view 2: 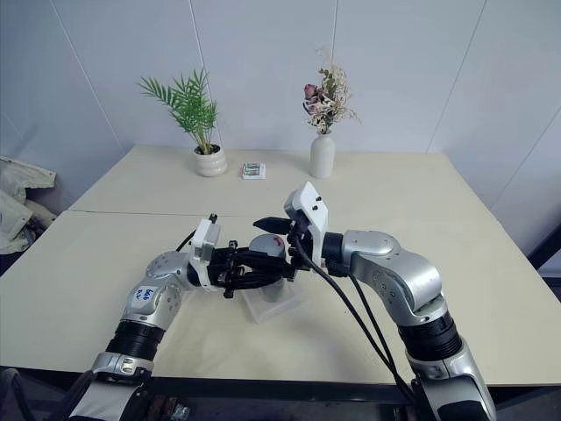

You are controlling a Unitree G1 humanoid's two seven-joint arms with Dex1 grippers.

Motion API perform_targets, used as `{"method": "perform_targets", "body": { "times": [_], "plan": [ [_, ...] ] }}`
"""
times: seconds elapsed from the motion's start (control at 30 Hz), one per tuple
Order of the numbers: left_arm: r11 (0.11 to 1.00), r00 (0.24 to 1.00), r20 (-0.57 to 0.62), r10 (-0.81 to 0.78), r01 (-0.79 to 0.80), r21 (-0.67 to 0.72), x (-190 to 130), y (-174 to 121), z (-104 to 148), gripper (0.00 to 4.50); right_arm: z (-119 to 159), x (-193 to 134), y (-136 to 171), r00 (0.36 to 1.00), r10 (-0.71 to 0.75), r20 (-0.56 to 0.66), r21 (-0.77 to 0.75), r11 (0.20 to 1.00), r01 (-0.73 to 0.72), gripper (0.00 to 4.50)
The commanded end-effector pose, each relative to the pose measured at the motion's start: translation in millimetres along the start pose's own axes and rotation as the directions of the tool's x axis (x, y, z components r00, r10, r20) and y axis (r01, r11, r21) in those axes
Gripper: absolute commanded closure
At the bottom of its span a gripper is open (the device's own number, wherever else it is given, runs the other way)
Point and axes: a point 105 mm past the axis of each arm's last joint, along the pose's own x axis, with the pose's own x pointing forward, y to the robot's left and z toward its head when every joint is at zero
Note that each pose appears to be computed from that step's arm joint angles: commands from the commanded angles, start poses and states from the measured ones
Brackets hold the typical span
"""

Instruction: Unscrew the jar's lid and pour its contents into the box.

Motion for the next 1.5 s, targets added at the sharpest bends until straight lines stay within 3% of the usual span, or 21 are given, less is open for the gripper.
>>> {"method": "perform_targets", "body": {
  "times": [0.03, 0.57, 1.5],
  "plan": [
    [0.999, 1.000, 0.012, -0.014, 0.013, 0.035, 1, 0, 10, 2.39, 16, -13, -9, 0.998, -0.050, 0.042, -0.045, 0.998, 0.052, 0.31],
    [0.999, 1.000, 0.011, -0.008, 0.008, 0.038, 1, 2, 9, 2.39, 13, -52, -20, 0.991, -0.130, 0.012, -0.054, 0.990, 0.130, 0.31],
    [0.999, 1.000, 0.006, -0.003, 0.003, 0.041, -1, 2, 10, 2.39, 27, -70, -34, 0.982, -0.180, 0.062, -0.036, 0.982, 0.183, 0.31]
  ]
}}
